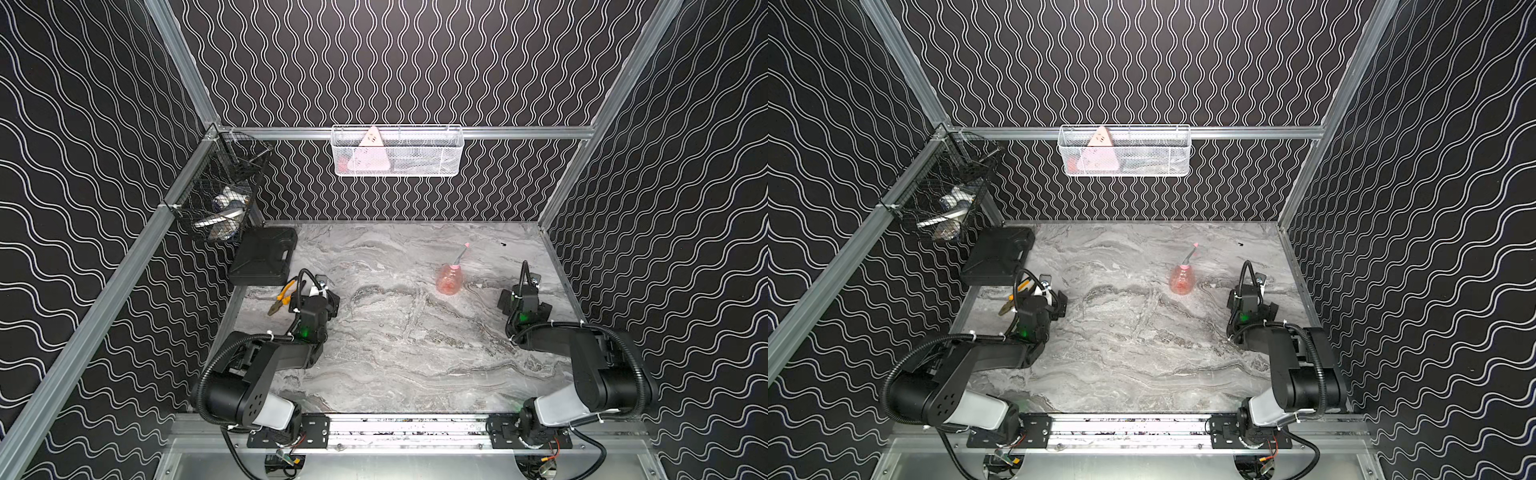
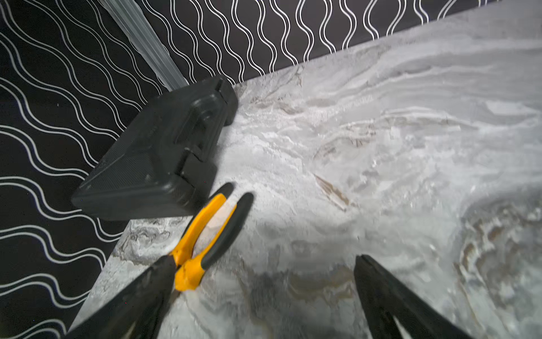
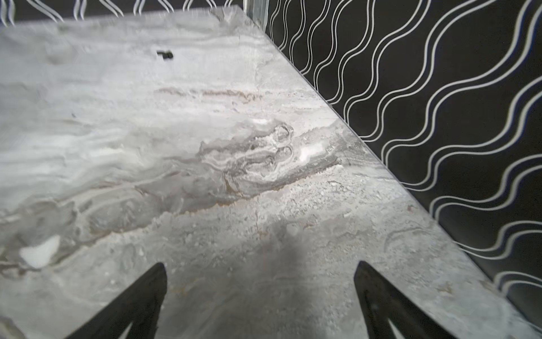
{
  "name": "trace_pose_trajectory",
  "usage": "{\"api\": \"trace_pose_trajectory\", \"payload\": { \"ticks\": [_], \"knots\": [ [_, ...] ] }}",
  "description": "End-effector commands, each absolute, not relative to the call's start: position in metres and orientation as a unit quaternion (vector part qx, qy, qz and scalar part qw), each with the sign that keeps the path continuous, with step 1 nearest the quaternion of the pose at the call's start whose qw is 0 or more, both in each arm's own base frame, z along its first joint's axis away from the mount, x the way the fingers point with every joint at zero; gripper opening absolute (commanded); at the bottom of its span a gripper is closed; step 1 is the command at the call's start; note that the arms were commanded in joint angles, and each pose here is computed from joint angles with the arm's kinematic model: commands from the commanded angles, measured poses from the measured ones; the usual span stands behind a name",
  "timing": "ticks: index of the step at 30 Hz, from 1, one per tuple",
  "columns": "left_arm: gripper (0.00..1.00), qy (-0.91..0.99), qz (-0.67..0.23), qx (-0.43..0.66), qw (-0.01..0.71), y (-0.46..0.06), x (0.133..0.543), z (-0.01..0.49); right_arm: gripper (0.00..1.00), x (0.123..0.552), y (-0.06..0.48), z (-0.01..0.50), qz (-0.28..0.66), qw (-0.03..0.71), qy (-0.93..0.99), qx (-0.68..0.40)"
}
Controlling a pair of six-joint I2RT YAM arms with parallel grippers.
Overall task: Attach spray nozzles to spray bottles
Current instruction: Reset both arms
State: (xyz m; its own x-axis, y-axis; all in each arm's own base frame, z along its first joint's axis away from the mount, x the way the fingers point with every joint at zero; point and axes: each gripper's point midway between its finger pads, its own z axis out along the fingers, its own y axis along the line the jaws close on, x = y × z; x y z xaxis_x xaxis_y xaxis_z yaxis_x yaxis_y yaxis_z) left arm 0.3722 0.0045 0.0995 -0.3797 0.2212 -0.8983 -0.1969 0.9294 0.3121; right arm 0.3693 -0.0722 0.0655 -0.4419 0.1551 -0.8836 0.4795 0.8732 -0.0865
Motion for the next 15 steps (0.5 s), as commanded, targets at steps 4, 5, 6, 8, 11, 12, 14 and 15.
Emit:
{"api": "trace_pose_trajectory", "payload": {
  "ticks": [4, 5, 6, 8, 11, 12, 14, 15],
  "knots": [
    [0.99, 0.795, 0.166, 0.024, 0.583, -0.004, 0.375, 0.110, 1.00, 0.396, -0.044, 0.076, -0.070, 0.577, 0.800, 0.150],
    [0.99, 0.791, 0.168, 0.015, 0.588, -0.002, 0.373, 0.113, 1.00, 0.396, -0.043, 0.085, -0.072, 0.604, 0.781, 0.141],
    [0.99, 0.789, 0.166, 0.009, 0.591, 0.000, 0.371, 0.114, 1.00, 0.392, -0.038, 0.081, -0.064, 0.588, 0.795, 0.133],
    [0.99, 0.787, 0.159, 0.011, 0.596, -0.003, 0.368, 0.115, 0.99, 0.395, -0.034, 0.074, -0.056, 0.567, 0.812, 0.127],
    [0.99, 0.780, 0.092, -0.002, 0.619, -0.017, 0.369, 0.120, 0.99, 0.396, -0.038, 0.078, -0.057, 0.579, 0.803, 0.130],
    [0.99, 0.780, 0.081, 0.022, 0.620, -0.025, 0.371, 0.119, 0.99, 0.397, -0.036, 0.075, -0.055, 0.571, 0.809, 0.128],
    [0.99, 0.779, 0.102, -0.014, 0.618, -0.011, 0.373, 0.114, 0.99, 0.401, -0.036, 0.075, -0.047, 0.573, 0.808, 0.127],
    [0.99, 0.773, 0.103, -0.018, 0.626, -0.008, 0.373, 0.113, 0.99, 0.400, -0.038, 0.076, -0.052, 0.575, 0.806, 0.128]
  ]
}}
